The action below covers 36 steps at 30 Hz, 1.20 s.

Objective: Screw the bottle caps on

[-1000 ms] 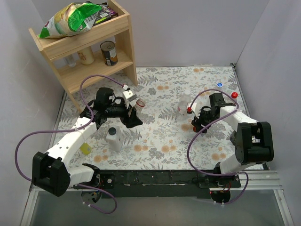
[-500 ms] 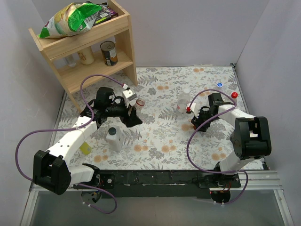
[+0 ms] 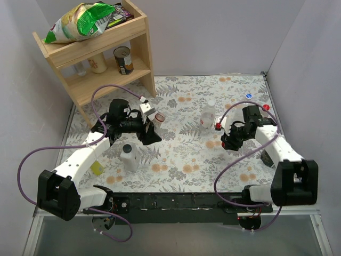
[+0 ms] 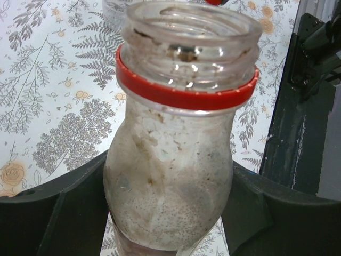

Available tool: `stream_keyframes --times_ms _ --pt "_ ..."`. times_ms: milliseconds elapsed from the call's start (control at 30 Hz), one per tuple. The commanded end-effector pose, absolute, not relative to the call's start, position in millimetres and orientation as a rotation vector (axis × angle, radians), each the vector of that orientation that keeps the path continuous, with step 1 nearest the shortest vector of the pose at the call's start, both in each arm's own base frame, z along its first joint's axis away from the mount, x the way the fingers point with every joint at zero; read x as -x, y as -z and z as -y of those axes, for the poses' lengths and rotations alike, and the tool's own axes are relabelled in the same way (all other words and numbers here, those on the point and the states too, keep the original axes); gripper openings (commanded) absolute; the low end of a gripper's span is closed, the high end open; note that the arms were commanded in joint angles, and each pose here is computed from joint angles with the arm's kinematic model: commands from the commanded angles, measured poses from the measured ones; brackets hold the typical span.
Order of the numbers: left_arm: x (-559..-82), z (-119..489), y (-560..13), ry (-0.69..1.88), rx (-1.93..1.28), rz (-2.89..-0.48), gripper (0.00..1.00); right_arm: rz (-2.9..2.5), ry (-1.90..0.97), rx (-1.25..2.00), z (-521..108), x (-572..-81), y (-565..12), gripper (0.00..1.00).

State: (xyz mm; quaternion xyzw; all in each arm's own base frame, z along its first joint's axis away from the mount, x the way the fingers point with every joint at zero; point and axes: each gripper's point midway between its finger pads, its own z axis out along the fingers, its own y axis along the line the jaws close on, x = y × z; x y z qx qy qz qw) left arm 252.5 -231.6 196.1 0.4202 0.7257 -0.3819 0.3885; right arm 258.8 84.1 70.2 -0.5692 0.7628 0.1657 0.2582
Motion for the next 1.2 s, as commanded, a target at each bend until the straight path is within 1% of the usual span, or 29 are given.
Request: stream_keyframes --times_ms 0,67,100,167,200,333,400,500,700,867,1167 --pt "-239 242 -195 1.013 -1.192 -1.736 0.00 -1.915 -0.610 1.556 -106 -216 -141 0.42" --pt "-229 249 -188 1.022 -1.259 -1.704 0.00 -1.810 -0.689 1.540 -123 -201 -177 0.43" --pt "-225 252 -186 1.032 -1.282 -1.694 0.00 -1.718 -0.676 1.546 -133 -205 -209 0.44" --pt "-215 261 -184 1.042 -1.349 -1.651 0.00 -1.623 -0.726 1.519 -152 -204 -246 0.44" --pt "-212 264 -182 1.043 -1.376 -1.635 0.00 -1.556 -0.743 1.514 -167 -203 -275 0.44" --pt "-198 278 -184 1.011 -1.486 -1.535 0.00 -1.399 -0.838 1.569 -213 -193 -328 0.44" --pt "-195 283 -189 1.001 -1.510 -1.492 0.00 -1.313 -0.875 1.630 -235 -180 -341 0.44" --pt "-192 287 -193 0.994 -1.523 -1.455 0.00 -1.253 -0.892 1.694 -259 -166 -348 0.44" --pt "-188 294 -207 1.010 -1.517 -1.427 0.00 -1.198 -0.841 1.807 -286 -154 -330 0.44" --pt "-188 294 -220 0.996 -1.506 -1.398 0.00 -1.208 -0.755 1.786 -298 -167 -324 0.43" --pt "-187 293 -228 0.986 -1.503 -1.378 0.00 -1.226 -0.721 1.808 -306 -176 -310 0.44"
